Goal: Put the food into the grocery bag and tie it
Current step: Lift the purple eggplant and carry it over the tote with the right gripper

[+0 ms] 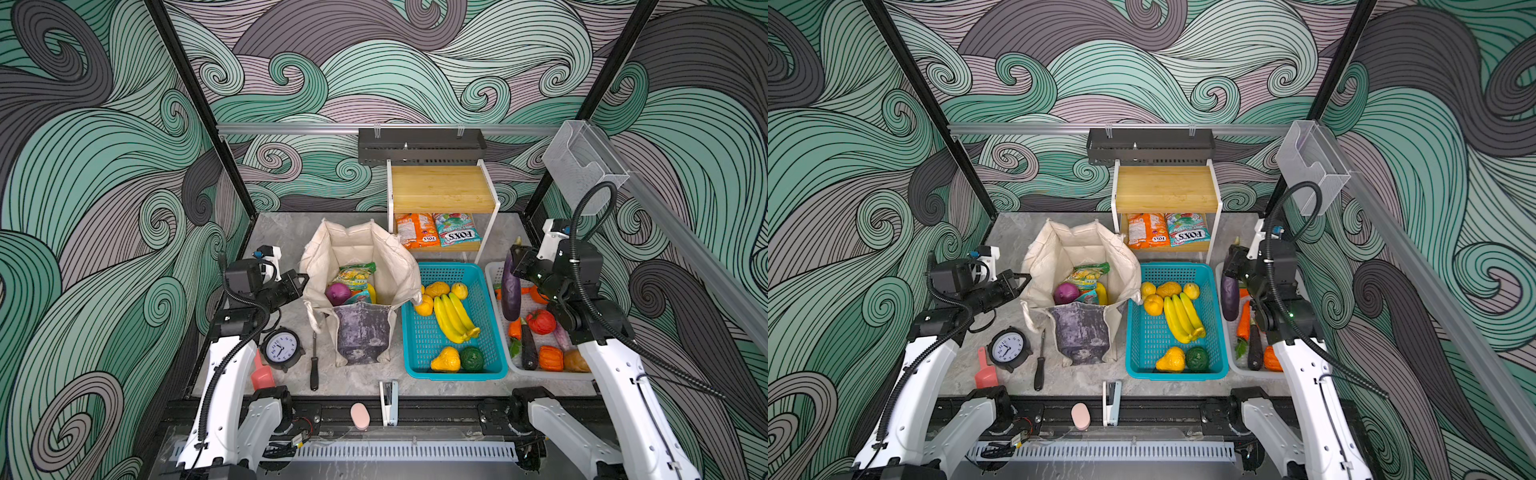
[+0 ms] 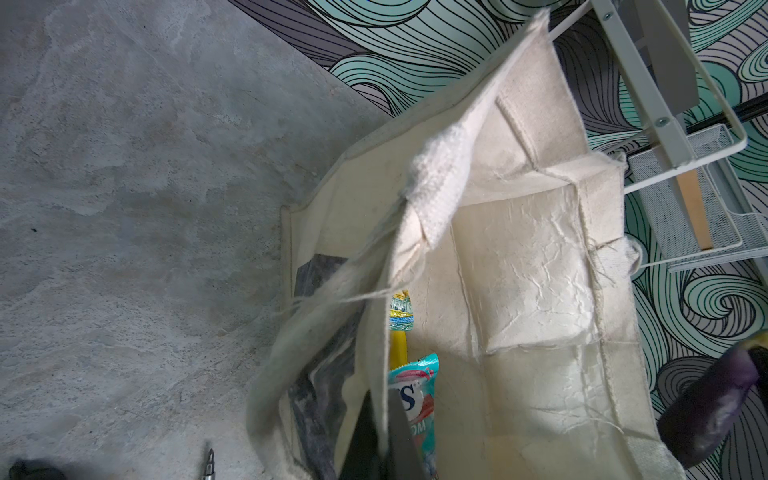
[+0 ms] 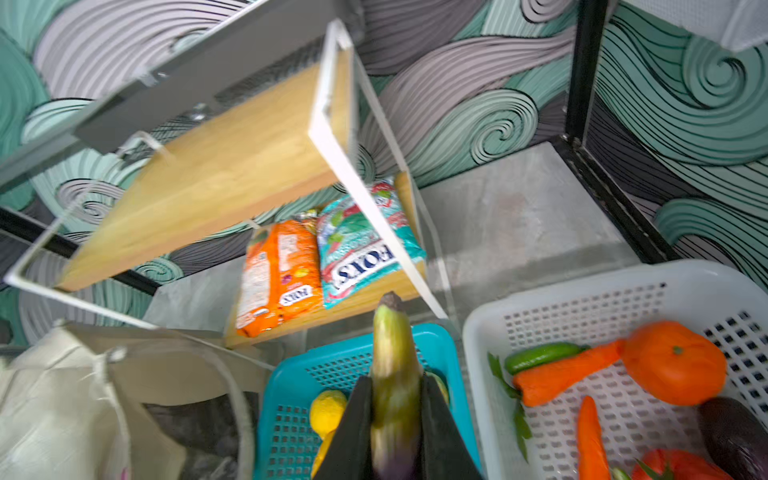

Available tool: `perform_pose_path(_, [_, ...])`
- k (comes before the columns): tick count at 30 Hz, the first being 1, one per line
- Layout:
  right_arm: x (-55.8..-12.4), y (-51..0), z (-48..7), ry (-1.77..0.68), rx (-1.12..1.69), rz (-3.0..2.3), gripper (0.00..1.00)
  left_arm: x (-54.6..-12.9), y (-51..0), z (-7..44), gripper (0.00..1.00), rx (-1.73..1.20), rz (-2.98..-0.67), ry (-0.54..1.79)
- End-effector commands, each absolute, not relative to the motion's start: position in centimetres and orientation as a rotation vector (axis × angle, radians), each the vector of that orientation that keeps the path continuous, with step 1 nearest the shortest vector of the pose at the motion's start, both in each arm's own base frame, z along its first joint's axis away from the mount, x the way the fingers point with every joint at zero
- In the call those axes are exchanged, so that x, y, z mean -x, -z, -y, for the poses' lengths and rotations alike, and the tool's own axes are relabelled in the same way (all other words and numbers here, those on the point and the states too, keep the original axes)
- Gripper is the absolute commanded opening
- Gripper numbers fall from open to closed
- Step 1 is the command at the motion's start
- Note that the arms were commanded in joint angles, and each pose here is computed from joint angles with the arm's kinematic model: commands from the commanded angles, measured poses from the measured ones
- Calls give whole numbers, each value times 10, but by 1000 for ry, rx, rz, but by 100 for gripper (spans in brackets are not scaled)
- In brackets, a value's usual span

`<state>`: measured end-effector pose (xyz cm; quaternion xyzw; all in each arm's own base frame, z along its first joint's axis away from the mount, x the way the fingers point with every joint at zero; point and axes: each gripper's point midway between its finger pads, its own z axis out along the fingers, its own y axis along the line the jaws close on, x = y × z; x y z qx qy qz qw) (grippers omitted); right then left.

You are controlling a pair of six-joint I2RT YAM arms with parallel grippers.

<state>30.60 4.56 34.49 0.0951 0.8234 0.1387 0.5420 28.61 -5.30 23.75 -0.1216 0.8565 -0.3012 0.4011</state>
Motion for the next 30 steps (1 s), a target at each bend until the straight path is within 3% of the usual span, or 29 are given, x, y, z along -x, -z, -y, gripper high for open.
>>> perform_pose_path(1, [-309, -374, -69, -354, -180, -1916, 18, -285, -243, 53, 0, 295, -2149, 758])
perform_pose_path(7, [-315, -429, -146, -404, 12, -1838, 18, -285, -247, 55, 0, 282, -2137, 774])
perform_pose_path(16, [-324, -454, -290, -488, 296, -1794, 18, -286, -248, 63, 0, 256, -2122, 836])
perform_pose_path(23, [-323, -438, -372, -511, 438, -1802, 18, -286, -248, 64, 0, 252, -2124, 843])
perform_pose_path(30, [-334, -377, -418, -475, 498, -1910, 18, -285, -250, 63, 0, 247, -2115, 830])
